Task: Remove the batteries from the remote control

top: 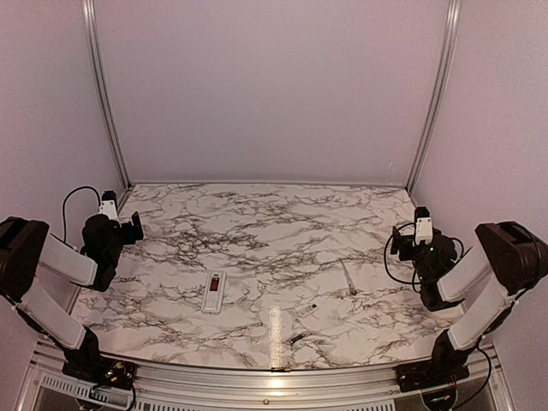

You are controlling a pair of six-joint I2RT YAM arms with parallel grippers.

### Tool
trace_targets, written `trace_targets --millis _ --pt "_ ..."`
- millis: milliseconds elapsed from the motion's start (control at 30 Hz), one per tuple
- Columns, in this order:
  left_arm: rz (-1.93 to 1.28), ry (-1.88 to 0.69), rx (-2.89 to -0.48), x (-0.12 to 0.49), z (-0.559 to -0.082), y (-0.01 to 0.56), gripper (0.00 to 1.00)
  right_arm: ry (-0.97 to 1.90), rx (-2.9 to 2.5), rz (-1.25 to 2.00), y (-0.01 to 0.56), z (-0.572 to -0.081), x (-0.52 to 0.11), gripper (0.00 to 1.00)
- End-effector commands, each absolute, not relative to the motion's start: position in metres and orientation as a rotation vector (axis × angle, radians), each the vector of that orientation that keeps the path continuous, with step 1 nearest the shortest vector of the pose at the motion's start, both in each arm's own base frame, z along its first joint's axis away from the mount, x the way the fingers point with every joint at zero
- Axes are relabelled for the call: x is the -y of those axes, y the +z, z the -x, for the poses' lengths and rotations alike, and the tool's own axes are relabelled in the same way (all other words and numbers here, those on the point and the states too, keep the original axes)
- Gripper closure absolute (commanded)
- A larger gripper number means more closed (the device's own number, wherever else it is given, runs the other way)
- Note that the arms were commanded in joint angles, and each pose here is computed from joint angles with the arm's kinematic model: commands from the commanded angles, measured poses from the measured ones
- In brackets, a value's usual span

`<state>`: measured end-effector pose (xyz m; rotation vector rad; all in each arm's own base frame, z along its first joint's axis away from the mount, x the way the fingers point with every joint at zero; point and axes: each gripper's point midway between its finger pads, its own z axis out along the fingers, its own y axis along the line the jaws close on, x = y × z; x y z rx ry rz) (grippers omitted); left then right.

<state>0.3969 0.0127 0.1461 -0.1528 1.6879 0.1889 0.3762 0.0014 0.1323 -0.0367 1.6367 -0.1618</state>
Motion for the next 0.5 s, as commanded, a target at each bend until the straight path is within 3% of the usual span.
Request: trace_targets --millis 0,467 --pt "0.155 0.192 -1.656 -0.015 -0.395 0.154 0.01 -0.145 -1.553 0.047 0.153 -0.378 -0.002 0.02" --pt "0.265 0.24 -1.66 -0.03 -0.396 0.153 0.01 -0.172 -1.563 -0.011 0.152 -0.38 0.007 0.02"
